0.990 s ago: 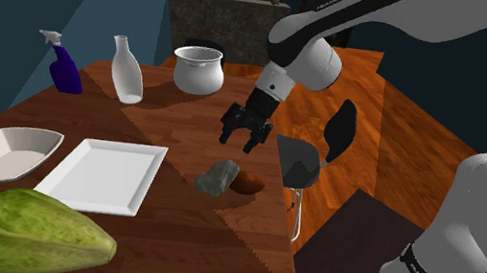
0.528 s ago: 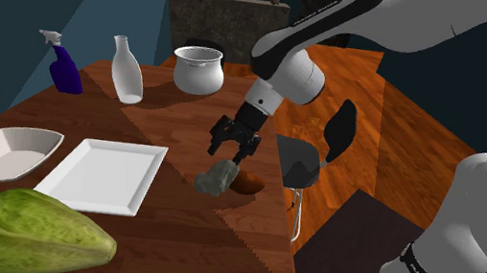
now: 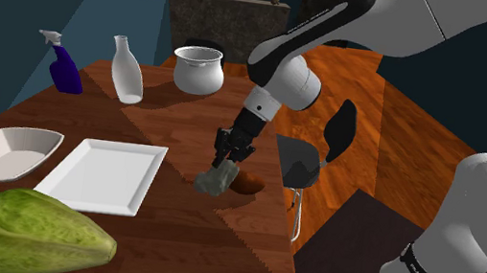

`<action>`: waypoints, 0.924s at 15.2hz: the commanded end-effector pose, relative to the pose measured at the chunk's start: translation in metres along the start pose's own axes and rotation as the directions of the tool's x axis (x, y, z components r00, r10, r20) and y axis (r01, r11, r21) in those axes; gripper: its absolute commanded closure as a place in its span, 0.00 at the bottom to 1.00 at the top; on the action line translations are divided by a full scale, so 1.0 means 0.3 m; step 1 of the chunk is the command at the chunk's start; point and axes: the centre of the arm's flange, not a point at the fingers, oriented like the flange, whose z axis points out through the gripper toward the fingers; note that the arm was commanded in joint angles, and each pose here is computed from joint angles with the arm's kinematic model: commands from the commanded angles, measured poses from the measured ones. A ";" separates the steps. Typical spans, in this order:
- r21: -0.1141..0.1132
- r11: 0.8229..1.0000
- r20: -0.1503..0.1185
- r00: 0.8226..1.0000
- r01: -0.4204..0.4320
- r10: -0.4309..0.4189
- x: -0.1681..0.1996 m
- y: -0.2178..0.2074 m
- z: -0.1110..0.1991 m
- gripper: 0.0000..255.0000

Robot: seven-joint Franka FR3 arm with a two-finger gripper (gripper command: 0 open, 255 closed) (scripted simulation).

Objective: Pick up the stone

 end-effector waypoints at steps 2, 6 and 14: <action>0.000 1.000 0.000 1.000 0.000 0.000 0.000 0.000 0.001 1.00; 0.000 1.000 0.000 1.000 0.000 0.000 -0.001 0.002 0.001 1.00; 0.000 1.000 0.000 1.000 0.000 0.000 -0.016 -0.085 -0.108 1.00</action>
